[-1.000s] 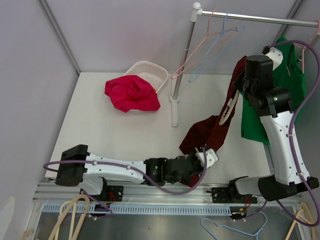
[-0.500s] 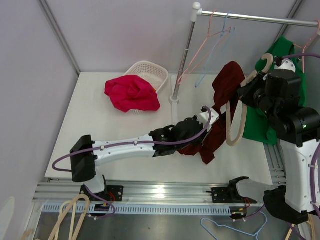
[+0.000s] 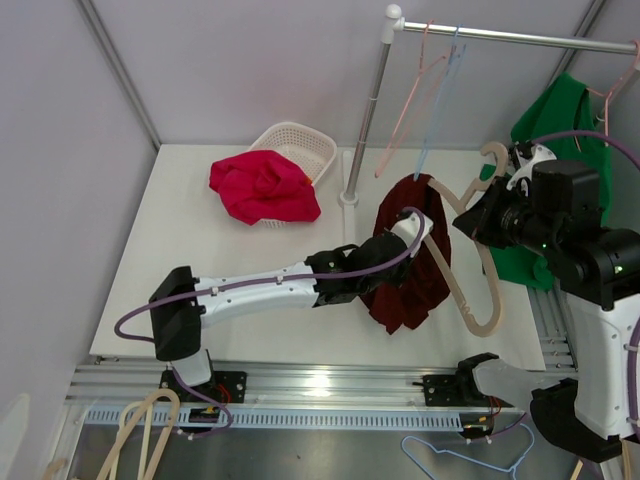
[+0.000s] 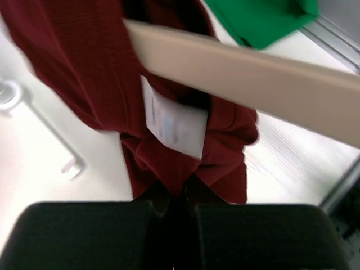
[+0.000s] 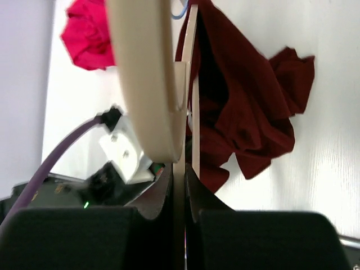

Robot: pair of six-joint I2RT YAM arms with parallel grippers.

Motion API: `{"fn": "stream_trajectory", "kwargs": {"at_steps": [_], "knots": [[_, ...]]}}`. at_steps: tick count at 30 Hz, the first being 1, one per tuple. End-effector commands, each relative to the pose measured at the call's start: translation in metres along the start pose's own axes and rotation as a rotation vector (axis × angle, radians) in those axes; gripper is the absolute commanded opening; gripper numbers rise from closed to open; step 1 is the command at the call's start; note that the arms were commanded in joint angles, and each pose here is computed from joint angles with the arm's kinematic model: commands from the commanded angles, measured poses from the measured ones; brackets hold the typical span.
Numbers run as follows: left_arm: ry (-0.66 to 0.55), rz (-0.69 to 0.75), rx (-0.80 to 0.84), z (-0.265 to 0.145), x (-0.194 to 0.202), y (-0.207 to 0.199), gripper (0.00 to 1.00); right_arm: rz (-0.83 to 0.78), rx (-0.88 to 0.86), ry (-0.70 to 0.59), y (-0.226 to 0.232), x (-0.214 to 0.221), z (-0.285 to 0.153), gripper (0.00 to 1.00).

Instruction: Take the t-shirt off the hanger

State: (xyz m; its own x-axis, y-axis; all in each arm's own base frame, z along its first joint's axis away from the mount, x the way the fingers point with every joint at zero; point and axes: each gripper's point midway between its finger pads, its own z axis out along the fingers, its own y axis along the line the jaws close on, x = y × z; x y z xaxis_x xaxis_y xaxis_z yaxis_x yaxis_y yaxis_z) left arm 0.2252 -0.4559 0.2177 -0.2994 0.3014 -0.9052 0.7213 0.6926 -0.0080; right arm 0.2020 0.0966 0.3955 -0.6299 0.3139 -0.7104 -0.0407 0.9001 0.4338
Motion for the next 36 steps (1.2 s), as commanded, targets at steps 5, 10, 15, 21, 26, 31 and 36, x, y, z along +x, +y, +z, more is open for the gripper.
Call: {"fn": "stream_trajectory", "kwargs": {"at_steps": [5,10,15,21,26,31,36], "knots": [[0.012,-0.128,-0.194,-0.007,0.003,0.050,0.01,-0.116,-0.162,0.117,0.025,0.031,-0.043,0.00],[-0.004,-0.147,-0.145,-0.022,0.012,0.043,0.01,-0.098,0.034,-0.030,-0.006,0.003,-0.035,0.00],[-0.079,-0.104,0.031,-0.061,0.000,0.006,0.01,-0.105,0.229,-0.149,-0.037,-0.023,-0.020,0.00],[-0.100,-0.085,0.126,-0.093,0.000,-0.006,0.01,-0.094,0.345,-0.249,-0.048,-0.052,-0.003,0.00],[-0.221,-0.071,-0.008,-0.126,-0.057,0.048,0.01,-0.083,0.427,-0.362,-0.053,-0.082,0.010,0.00],[-0.347,-0.100,-0.019,-0.146,-0.134,0.098,0.01,-0.081,0.480,-0.434,-0.057,-0.112,0.025,0.00],[-0.464,-0.125,-0.158,-0.164,-0.213,0.167,0.01,-0.077,0.475,-0.539,-0.055,-0.152,0.042,0.00]]}}
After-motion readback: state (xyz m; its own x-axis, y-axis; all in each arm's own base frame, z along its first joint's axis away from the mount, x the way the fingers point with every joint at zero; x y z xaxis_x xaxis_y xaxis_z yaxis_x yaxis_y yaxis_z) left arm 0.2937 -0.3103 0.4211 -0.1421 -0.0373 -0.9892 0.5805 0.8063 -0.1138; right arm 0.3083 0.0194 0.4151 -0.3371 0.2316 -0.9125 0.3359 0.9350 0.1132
